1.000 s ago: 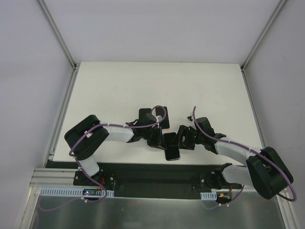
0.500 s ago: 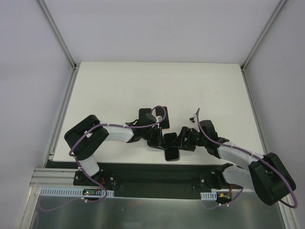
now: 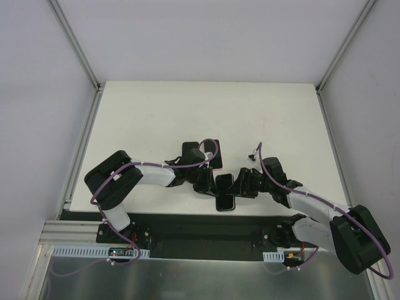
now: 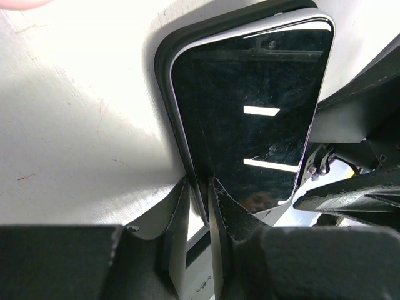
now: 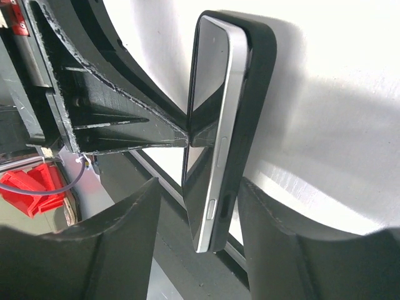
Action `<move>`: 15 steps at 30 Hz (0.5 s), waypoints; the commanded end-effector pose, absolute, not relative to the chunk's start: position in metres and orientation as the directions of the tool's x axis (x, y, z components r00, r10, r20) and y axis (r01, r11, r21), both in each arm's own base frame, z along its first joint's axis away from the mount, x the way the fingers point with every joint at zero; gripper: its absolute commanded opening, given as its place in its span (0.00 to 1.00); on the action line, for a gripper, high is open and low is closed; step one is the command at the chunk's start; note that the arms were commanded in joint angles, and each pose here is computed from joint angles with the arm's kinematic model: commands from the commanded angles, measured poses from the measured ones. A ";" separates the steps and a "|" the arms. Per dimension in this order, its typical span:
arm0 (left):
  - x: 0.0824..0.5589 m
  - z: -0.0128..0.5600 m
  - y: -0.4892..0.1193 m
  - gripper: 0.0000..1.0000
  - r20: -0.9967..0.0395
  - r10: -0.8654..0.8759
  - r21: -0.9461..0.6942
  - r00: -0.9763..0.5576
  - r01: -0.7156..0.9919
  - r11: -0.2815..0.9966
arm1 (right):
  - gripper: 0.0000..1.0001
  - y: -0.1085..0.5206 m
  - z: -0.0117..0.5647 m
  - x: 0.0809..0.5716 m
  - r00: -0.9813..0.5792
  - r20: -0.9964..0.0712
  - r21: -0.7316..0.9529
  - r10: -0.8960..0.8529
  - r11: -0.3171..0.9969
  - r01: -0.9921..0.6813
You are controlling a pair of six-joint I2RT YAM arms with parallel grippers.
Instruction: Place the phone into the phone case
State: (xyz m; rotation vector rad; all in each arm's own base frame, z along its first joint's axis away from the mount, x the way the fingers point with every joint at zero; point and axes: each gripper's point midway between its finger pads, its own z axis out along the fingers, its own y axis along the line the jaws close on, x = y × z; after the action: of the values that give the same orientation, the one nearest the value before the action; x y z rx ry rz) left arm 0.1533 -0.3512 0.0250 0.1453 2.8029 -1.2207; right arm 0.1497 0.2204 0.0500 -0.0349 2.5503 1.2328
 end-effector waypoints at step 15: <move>0.143 0.017 -0.352 0.15 -0.109 0.078 -0.709 -0.991 0.133 0.692 | 0.22 0.241 0.085 0.145 -0.954 -0.295 0.828 0.057 0.513 -0.225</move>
State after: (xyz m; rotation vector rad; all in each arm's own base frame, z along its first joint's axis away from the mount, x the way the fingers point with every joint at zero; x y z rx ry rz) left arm 0.1527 -0.3513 0.0259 0.1471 2.8037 -1.2261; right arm 0.1449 0.2197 0.0487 -0.0235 2.5765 1.2427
